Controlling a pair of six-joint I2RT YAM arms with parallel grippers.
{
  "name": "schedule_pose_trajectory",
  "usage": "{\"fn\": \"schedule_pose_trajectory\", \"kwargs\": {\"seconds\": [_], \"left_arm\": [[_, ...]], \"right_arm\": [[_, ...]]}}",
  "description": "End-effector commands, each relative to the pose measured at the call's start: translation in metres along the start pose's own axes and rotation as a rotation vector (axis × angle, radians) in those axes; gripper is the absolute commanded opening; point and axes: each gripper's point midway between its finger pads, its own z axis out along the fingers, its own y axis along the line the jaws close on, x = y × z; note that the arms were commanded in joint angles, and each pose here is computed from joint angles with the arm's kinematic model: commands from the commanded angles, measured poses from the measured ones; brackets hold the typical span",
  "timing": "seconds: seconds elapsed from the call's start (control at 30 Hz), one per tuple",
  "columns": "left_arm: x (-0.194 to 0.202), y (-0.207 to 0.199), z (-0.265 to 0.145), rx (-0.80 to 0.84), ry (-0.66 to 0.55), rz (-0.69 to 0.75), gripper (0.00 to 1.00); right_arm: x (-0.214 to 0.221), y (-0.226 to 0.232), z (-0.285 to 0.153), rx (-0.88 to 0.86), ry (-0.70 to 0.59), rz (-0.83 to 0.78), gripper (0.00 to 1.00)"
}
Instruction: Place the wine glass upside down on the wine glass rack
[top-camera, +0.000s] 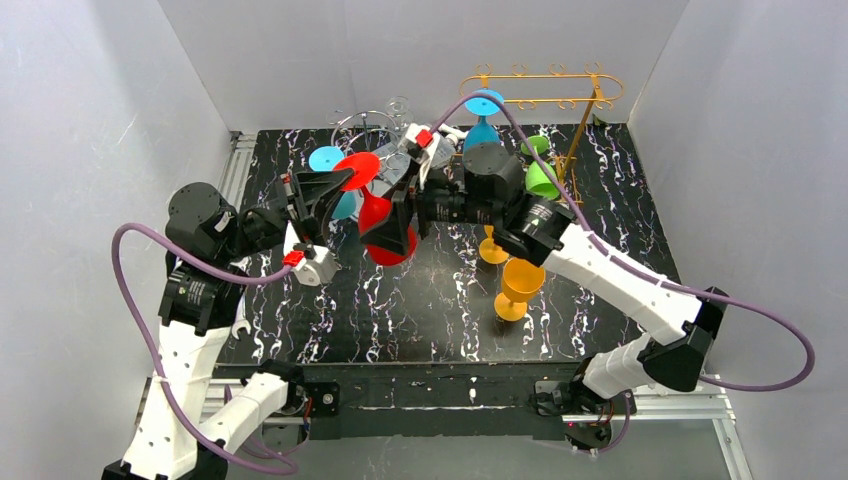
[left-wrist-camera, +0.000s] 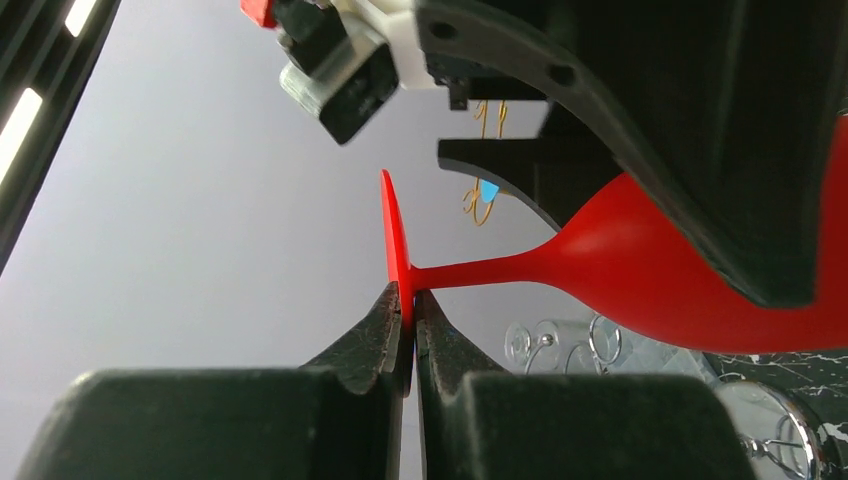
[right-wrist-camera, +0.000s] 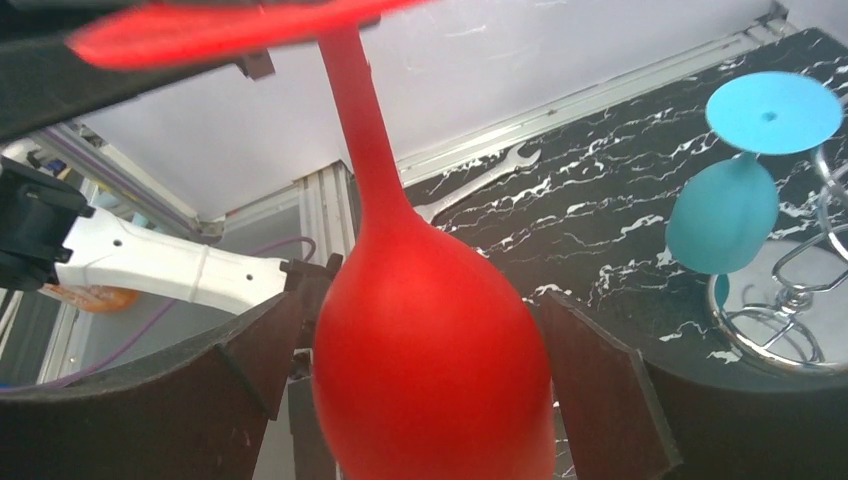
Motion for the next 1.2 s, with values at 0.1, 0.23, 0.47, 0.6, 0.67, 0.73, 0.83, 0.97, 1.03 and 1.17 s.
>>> {"fn": "schedule_pose_trajectory", "kwargs": {"seconds": [0.1,0.23,0.47,0.6,0.67,0.73,0.83,0.97,1.03,1.17], "left_arm": [[-0.006,0.018,-0.001,-0.032,-0.002,0.038,0.0],[-0.001,0.016,0.0,-0.031,0.013,0.038,0.0],[0.005,0.015,-0.001,-0.034,0.039,0.048,0.0],[0.009,0.015,-0.002,-0.039,0.058,0.053,0.0],[0.008,0.013,-0.002,-0.036,0.058,0.055,0.0],[0.009,0.012,-0.003,-0.035,0.058,0.055,0.0],[0.008,0.014,-0.002,-0.039,0.055,0.05,0.0],[0.008,0.016,-0.002,-0.044,0.055,0.046,0.04],[0.008,0.016,-0.002,-0.046,0.057,0.044,0.36],[0.004,0.017,-0.004,-0.059,0.05,0.039,0.73]], "right_arm": [[0.011,0.016,0.019,-0.06,-0.031,-0.037,0.98],[0.007,0.028,0.028,-0.127,-0.047,-0.034,0.98],[0.013,0.031,0.042,-0.152,-0.017,-0.015,0.75],[0.017,0.023,0.034,-0.095,-0.02,-0.049,0.71],[0.016,0.02,0.027,-0.069,-0.031,-0.073,0.64],[0.006,0.02,0.022,-0.055,-0.071,-0.099,0.54],[0.001,0.022,0.019,-0.051,-0.082,-0.101,0.48],[0.001,0.023,0.017,-0.058,-0.091,-0.104,0.48],[-0.001,0.021,0.014,-0.037,-0.102,-0.11,0.48],[-0.004,0.012,0.006,0.015,-0.108,-0.104,0.46]]}}
